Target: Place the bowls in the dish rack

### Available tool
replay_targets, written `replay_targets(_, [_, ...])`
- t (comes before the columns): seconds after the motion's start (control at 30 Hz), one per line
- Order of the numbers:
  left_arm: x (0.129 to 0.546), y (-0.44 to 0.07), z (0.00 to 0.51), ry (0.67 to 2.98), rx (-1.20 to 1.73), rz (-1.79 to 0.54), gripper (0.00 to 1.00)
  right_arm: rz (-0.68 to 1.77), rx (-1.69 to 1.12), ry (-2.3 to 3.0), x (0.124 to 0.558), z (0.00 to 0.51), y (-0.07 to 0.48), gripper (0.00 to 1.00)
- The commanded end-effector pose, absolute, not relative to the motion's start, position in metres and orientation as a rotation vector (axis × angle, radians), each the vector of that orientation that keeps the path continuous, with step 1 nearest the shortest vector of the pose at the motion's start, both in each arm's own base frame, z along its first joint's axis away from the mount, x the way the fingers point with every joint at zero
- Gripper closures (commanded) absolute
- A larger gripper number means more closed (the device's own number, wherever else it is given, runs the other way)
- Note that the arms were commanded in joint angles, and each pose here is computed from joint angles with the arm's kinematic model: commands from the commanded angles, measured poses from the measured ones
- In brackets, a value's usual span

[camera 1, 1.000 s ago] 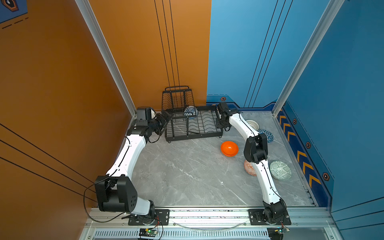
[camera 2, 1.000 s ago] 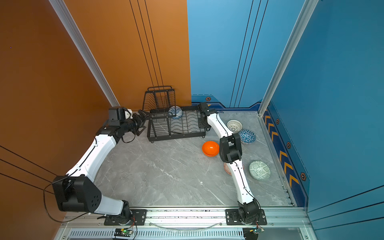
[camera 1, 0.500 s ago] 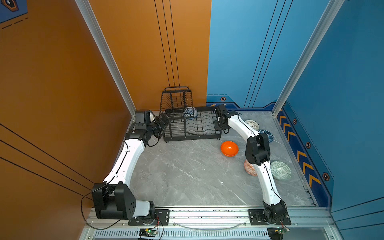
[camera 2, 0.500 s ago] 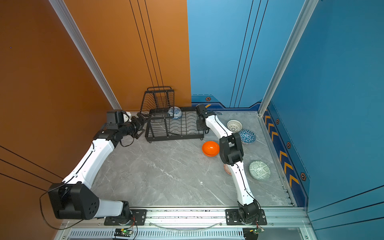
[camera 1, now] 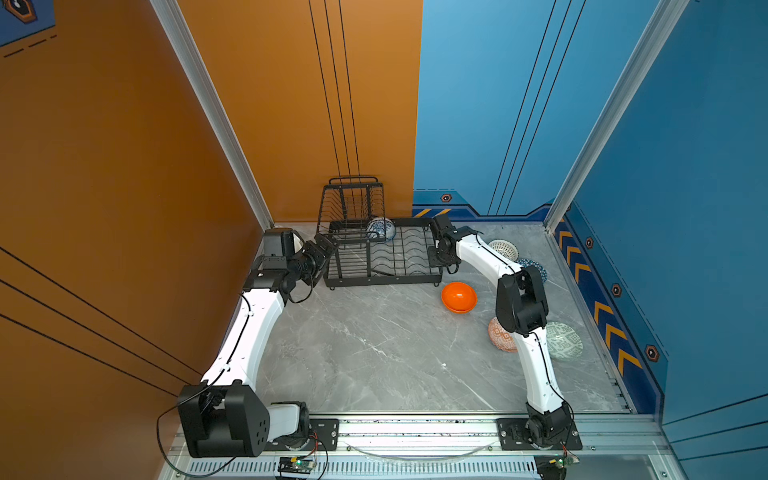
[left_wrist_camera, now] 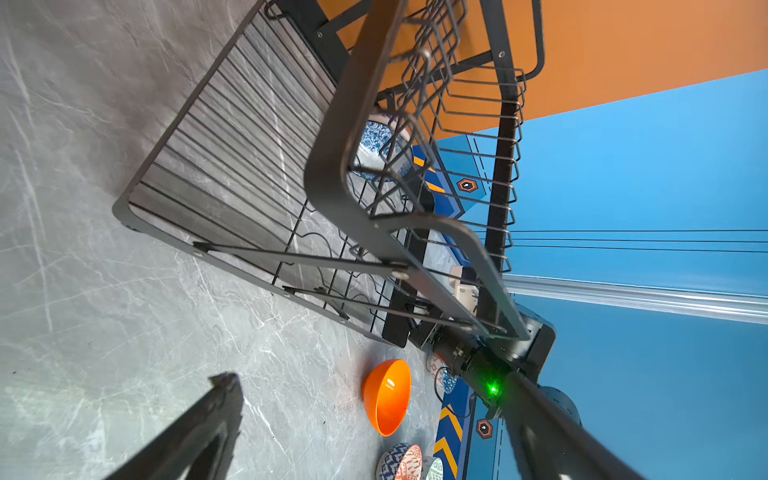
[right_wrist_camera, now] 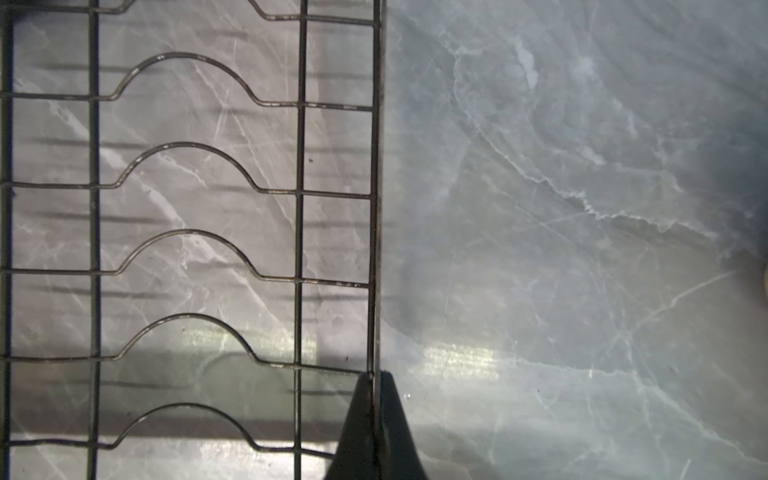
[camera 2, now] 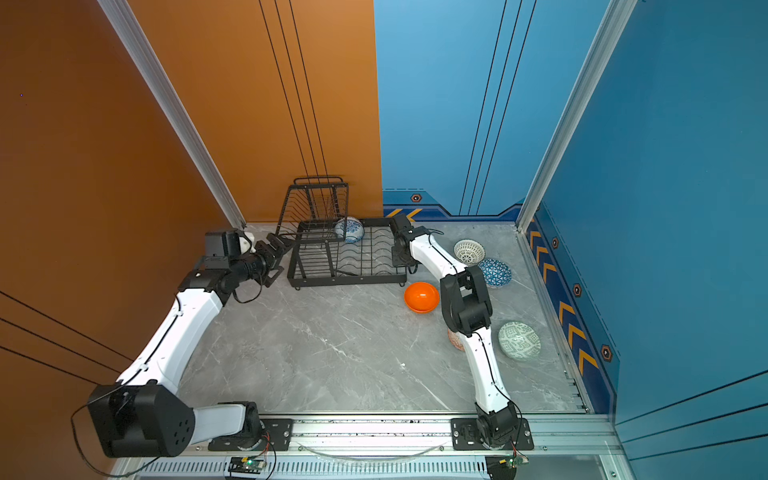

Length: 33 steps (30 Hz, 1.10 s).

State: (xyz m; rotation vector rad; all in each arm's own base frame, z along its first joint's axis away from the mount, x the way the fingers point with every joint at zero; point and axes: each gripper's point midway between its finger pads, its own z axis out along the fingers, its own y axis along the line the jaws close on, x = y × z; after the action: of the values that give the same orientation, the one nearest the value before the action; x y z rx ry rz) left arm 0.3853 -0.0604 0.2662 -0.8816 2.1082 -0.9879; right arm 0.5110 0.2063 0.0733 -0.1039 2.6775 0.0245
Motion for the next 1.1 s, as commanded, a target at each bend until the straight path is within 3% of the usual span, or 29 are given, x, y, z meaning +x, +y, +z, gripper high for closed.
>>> replay_targets(0.0, [0.376,-0.053,0.268,2.096,-0.894,-0.950,0.02,0.088,-0.207,2.596,0.500,0.119,0.222,1.00])
replay_targets(0.17, [0.368,-0.050,0.272,2.092,-0.894,-0.931,0.02,0.088,-0.203,2.609,0.497,0.115,0.221,0.99])
replay_targets(0.43, [0.354,-0.054,0.283,2.093,-0.859,-0.931,0.02,0.115,-0.117,2.558,0.510,0.138,0.216,0.70])
replay_targets(0.7, [0.347,-0.100,0.321,2.115,-0.521,-0.861,0.02,0.117,0.038,2.507,0.509,0.176,0.189,0.10])
replay_targets(0.77, [0.346,-0.120,0.333,2.121,-0.394,-0.834,0.02,0.120,0.066,2.491,0.503,0.189,0.182,0.00])
replay_targets(1.07, [0.342,-0.215,0.322,2.229,0.054,-0.763,0.02,0.160,0.216,2.593,0.451,0.174,0.147,0.00])
